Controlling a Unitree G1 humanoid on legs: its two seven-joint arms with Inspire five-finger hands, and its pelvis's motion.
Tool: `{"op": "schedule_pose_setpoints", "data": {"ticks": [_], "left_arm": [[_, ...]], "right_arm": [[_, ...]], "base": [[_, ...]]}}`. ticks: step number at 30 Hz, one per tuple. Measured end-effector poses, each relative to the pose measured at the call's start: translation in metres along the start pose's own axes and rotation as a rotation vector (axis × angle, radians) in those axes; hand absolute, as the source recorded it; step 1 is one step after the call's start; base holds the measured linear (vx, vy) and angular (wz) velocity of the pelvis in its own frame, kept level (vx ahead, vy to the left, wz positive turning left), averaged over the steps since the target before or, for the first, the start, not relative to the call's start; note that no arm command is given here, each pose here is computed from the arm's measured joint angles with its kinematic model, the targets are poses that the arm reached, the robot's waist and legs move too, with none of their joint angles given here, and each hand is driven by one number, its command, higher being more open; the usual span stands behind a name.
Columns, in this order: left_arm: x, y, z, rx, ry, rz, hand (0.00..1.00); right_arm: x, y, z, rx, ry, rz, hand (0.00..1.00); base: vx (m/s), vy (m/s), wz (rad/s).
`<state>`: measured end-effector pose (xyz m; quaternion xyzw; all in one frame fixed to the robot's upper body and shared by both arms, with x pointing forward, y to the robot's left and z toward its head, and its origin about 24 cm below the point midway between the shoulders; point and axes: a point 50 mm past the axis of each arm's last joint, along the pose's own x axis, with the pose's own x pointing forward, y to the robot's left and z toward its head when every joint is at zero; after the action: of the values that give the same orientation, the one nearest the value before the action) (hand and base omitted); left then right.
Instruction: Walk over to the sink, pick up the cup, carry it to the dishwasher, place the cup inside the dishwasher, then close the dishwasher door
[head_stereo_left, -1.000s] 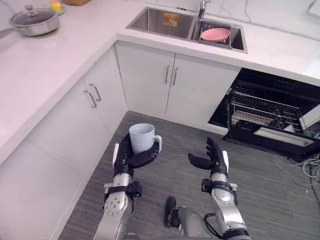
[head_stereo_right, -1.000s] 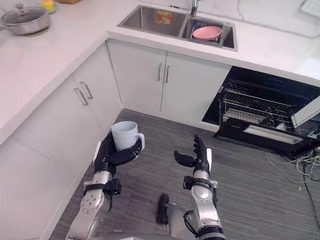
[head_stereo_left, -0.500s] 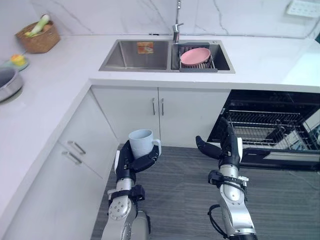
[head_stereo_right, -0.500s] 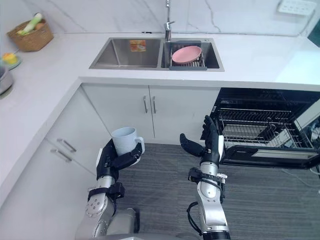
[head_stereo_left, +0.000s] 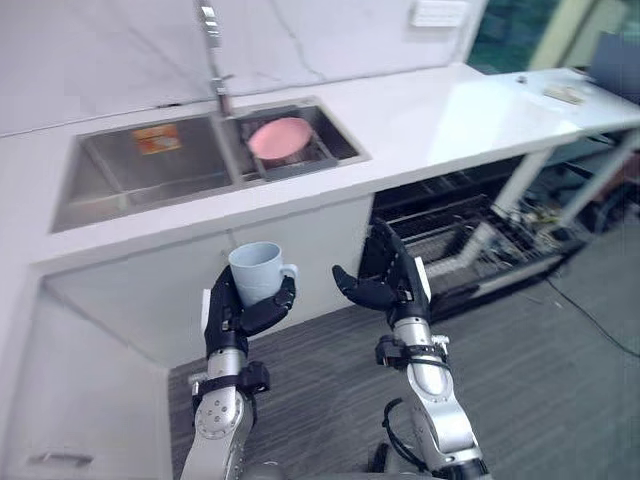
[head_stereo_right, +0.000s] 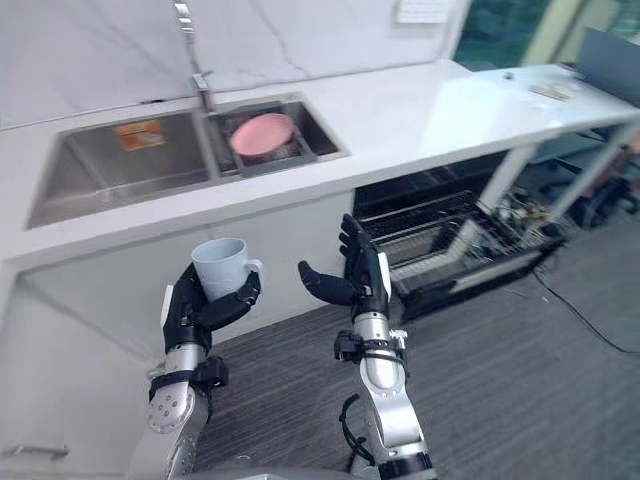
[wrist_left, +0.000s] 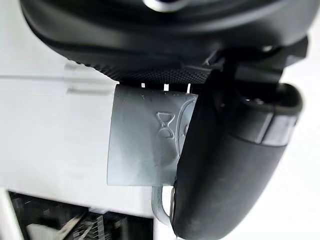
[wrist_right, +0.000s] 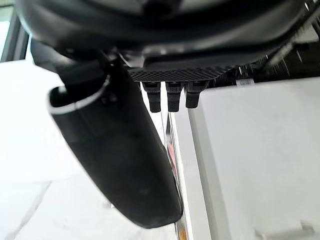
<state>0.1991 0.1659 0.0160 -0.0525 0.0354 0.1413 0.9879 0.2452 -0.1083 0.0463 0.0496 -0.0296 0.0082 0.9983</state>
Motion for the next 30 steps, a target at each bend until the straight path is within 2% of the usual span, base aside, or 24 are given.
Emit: {"op": "schedule_pose_setpoints", "data": {"ticks": [3,8,17,21,30], "left_arm": [[-0.001,-0.003,-0.012,-0.021,0.053,0.030,0.30],[0.000,-0.007,-0.013,-0.042,0.058,0.034,0.30],[0.008,0.000,-0.008,-0.040,0.032,0.063,0.30],[0.019,0.004,-0.003,0.013,0.006,0.050,0.30],[0.023,-0.003,0.002,0.050,-0.020,-0.026,0.30]], "right_arm": [[-0.003,-0.019,-0.008,-0.040,0.038,-0.034,0.90],[-0.007,-0.028,-0.011,-0.040,0.051,-0.056,0.90],[-0.007,-0.023,-0.005,0.058,0.037,0.006,0.90],[-0.008,-0.016,-0.010,0.108,0.059,0.052,0.90],[-0.011,0.015,-0.010,0.249,0.077,0.276,0.90]], "base": [[0.23,-0.052,-0.56],[0.18,-0.026,-0.32],[0.20,0.098,-0.56],[0.21,0.153,-0.12],[0.06,0.008,-0.05]]}}
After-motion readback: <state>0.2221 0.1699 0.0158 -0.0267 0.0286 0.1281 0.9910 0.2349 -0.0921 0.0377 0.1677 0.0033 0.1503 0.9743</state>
